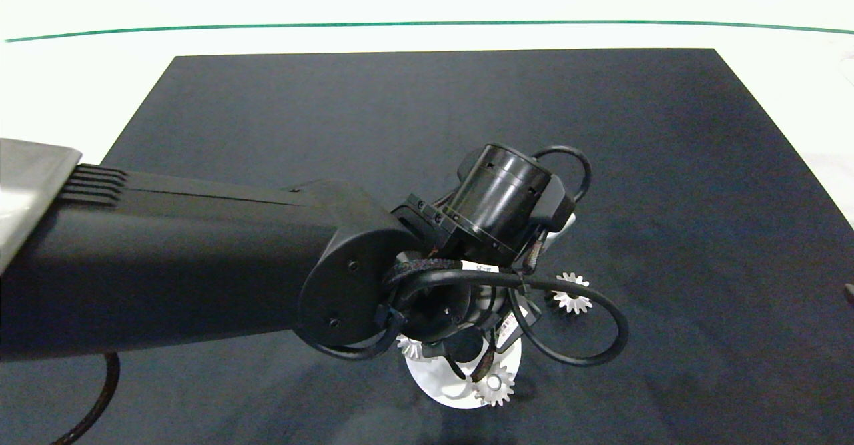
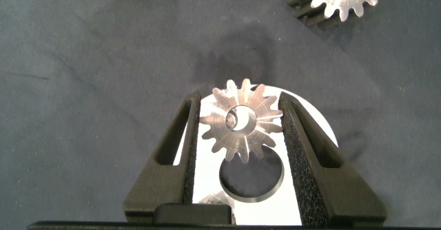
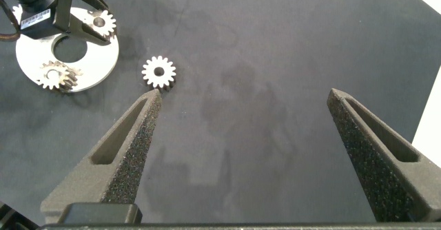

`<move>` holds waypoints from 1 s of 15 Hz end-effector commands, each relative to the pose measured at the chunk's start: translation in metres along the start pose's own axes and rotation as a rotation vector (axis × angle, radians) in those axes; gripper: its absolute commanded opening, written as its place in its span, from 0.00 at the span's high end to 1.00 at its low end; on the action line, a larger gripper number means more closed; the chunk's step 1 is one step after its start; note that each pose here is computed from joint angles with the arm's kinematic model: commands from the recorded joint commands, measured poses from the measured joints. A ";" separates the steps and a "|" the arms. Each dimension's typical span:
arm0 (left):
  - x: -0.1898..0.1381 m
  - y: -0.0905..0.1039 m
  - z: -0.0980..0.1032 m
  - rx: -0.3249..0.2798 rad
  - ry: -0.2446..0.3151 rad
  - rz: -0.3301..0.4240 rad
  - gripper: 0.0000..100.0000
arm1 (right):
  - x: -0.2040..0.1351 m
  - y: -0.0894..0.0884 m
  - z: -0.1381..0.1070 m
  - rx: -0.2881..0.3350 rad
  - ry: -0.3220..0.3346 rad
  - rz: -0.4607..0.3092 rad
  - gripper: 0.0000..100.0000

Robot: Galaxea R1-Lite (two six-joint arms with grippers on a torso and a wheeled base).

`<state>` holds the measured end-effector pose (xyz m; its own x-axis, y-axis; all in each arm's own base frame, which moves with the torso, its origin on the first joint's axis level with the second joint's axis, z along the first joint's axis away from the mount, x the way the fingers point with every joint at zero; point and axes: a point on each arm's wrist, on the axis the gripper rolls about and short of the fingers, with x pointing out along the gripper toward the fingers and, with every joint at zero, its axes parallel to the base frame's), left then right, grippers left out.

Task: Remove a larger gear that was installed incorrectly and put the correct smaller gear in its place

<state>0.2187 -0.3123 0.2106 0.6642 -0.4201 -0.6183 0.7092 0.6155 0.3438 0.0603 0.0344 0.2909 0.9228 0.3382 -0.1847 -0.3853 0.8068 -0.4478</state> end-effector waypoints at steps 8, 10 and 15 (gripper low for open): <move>-0.002 0.004 -0.004 0.003 0.010 0.009 0.69 | 0.001 0.000 0.000 -0.011 0.005 0.001 0.00; -0.003 0.005 -0.005 0.003 0.012 0.010 0.69 | 0.001 0.000 0.000 -0.013 0.005 0.001 0.00; -0.003 0.005 -0.005 0.003 0.012 0.010 0.69 | 0.001 0.000 0.000 -0.016 0.004 0.002 0.00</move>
<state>0.2193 -0.3049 0.2100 0.6668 -0.4066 -0.6245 0.7043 0.6176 0.3499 0.0605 0.0345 0.2904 0.9219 0.3391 -0.1872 -0.3873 0.8002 -0.4580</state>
